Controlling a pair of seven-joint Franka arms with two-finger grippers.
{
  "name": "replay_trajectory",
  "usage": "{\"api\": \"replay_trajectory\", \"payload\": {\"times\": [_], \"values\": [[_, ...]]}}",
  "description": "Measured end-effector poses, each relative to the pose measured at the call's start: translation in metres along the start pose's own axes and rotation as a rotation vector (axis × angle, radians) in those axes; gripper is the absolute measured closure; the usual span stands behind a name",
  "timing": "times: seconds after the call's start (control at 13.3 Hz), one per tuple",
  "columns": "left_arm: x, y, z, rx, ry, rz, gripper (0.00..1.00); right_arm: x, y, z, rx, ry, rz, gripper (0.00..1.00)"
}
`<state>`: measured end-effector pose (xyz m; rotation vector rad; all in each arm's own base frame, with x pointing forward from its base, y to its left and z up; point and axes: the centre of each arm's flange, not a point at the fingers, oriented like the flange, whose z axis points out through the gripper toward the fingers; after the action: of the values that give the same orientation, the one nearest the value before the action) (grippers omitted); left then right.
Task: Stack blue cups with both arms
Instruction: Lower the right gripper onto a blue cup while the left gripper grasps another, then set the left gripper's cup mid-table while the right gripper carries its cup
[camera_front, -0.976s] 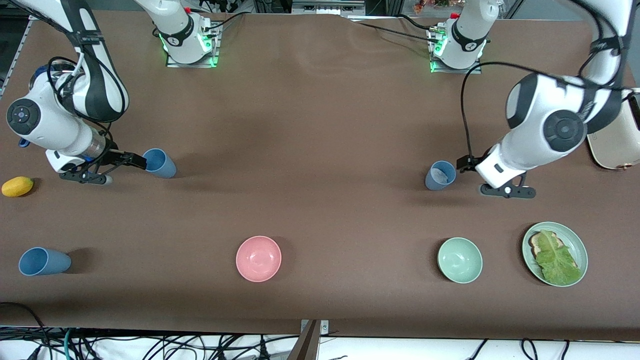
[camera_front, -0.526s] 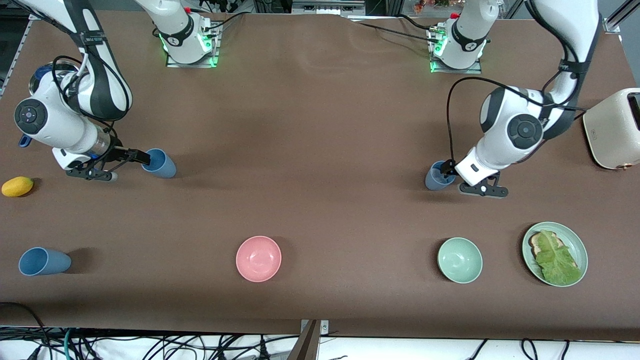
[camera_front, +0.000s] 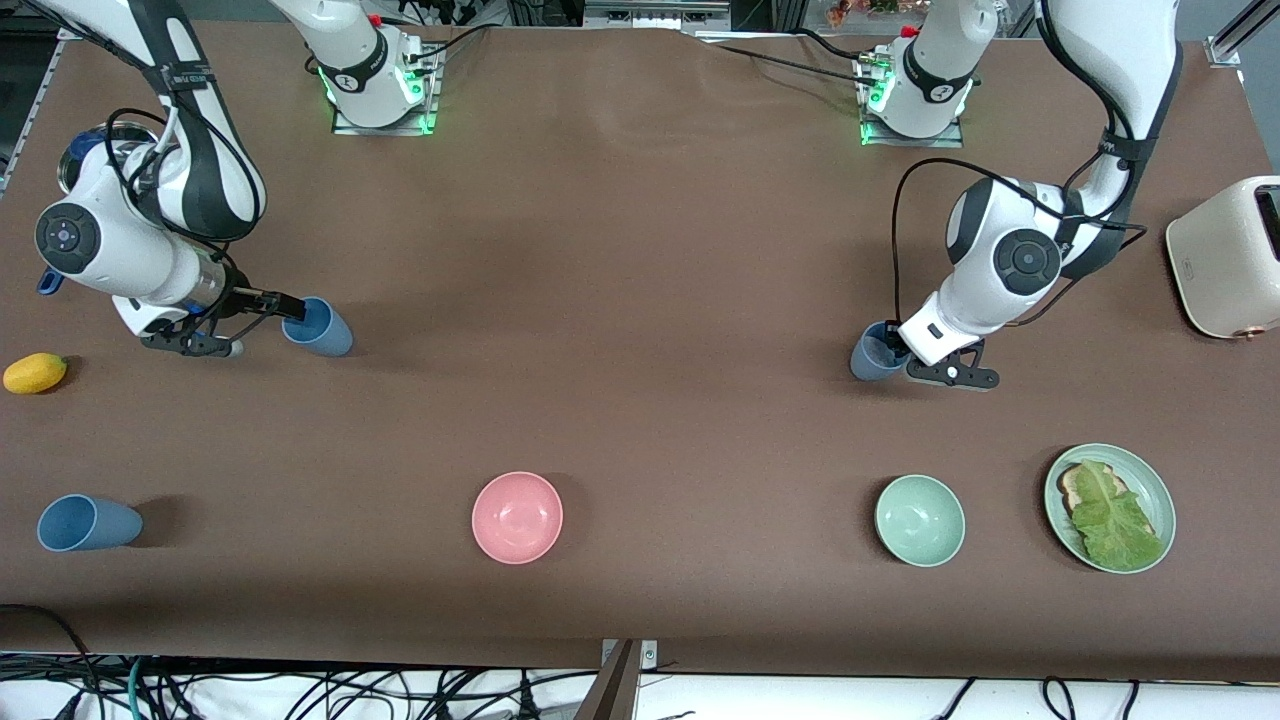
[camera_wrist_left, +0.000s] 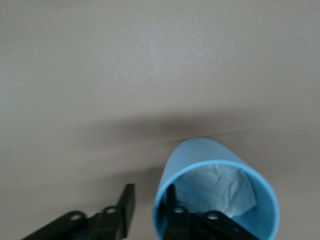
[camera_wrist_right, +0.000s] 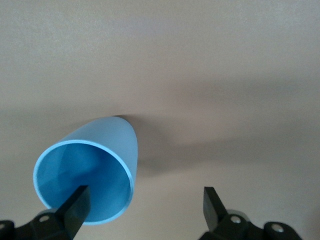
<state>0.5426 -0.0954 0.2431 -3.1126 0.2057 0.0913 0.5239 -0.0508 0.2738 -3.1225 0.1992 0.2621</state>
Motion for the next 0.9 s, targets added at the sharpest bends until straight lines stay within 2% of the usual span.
{"api": "replay_trajectory", "payload": {"times": [0.15,0.38,0.6,0.9], "values": [[0.004,0.000,-0.006,0.000,0.009,0.001,0.99,0.000,0.000,0.003,0.000,-0.007,0.000,0.00],[0.015,0.000,-0.022,0.004,-0.011,-0.001,0.99,0.000,0.000,0.008,-0.001,-0.014,0.000,0.00],[0.032,0.011,-0.061,0.010,-0.059,0.006,0.99,0.001,0.000,0.014,-0.002,-0.022,0.000,0.00],[0.043,0.071,-0.102,-0.006,-0.041,-0.035,0.99,0.002,0.000,0.020,-0.003,-0.025,0.000,0.02]]}}
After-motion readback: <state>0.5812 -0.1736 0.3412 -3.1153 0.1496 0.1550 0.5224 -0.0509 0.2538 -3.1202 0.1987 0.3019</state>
